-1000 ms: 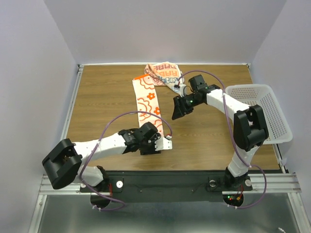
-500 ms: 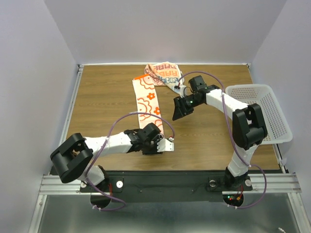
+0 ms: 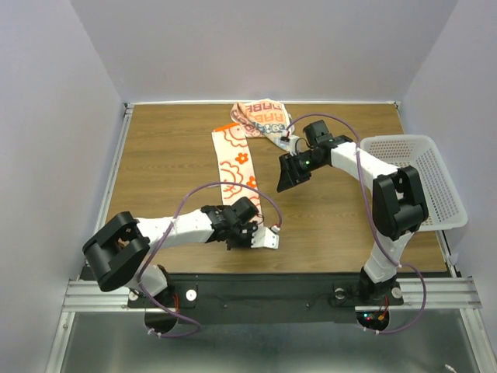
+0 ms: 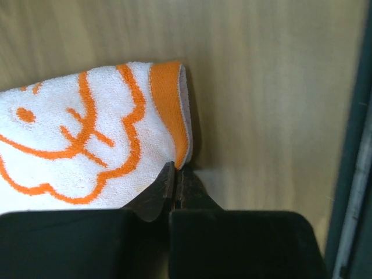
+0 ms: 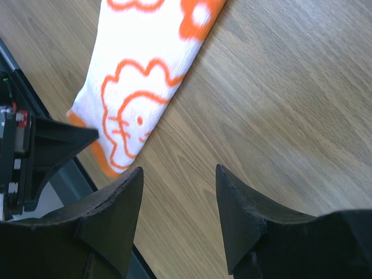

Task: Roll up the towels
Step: Fold the towel, then roll the towel

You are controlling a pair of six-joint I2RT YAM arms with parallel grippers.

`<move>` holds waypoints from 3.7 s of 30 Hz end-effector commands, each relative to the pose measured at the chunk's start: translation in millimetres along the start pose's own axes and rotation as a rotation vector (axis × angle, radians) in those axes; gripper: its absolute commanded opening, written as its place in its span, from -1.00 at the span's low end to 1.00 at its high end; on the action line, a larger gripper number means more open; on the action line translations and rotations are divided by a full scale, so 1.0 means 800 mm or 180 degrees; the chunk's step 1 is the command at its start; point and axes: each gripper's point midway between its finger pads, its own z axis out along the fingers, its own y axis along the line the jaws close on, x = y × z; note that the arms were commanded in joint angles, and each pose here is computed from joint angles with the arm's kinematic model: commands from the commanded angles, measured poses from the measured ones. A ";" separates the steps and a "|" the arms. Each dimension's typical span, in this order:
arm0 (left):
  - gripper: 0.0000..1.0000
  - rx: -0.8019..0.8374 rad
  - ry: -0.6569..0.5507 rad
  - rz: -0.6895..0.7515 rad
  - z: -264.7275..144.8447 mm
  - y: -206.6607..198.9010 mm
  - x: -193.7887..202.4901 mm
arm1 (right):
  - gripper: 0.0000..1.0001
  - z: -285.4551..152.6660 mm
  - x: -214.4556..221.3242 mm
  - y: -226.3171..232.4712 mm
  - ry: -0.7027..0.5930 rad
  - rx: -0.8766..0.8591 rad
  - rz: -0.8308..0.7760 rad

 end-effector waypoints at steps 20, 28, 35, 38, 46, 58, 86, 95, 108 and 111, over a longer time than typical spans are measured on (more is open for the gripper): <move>-1.00 -0.0126 -0.0154 -0.0299 -0.074 0.085 -0.033 | 1.00 -0.025 -0.035 0.019 -0.0238 -0.0034 -0.0132; -1.00 -0.0293 -0.0135 -0.0322 -0.067 0.144 -0.026 | 1.00 -0.021 -0.036 0.014 -0.0212 -0.0006 -0.0113; -1.00 -0.0395 -0.0078 -0.0365 -0.057 0.174 -0.010 | 1.00 -0.021 -0.035 0.009 -0.0204 0.0003 -0.0098; -1.00 -0.0447 -0.0063 -0.0378 -0.055 0.183 -0.006 | 1.00 -0.021 -0.035 0.008 -0.0196 -0.0012 -0.0084; -1.00 -0.0522 -0.0033 -0.0393 -0.047 0.200 0.003 | 1.00 -0.018 -0.028 0.004 -0.0158 -0.0003 -0.0065; -0.39 -0.0609 0.0011 -0.0466 -0.052 0.219 0.010 | 1.00 -0.018 -0.028 0.002 -0.0149 0.0006 -0.0030; 0.60 -0.1509 -0.0371 -0.0287 -0.067 0.091 -0.018 | 0.33 0.011 -0.051 0.028 -0.0156 -0.0038 -0.0098; 0.73 -0.1592 -0.0233 -0.0279 -0.029 0.101 -0.006 | 0.88 -0.008 -0.055 0.009 -0.0257 0.0097 -0.0124; 0.40 -0.1461 0.0175 -0.0242 0.004 0.089 0.031 | 1.00 -0.049 -0.082 -0.010 -0.0557 0.0164 -0.0004; 0.39 -0.1396 0.0230 -0.0212 0.008 0.083 0.039 | 1.00 -0.063 -0.091 -0.016 -0.0709 0.0296 -0.0071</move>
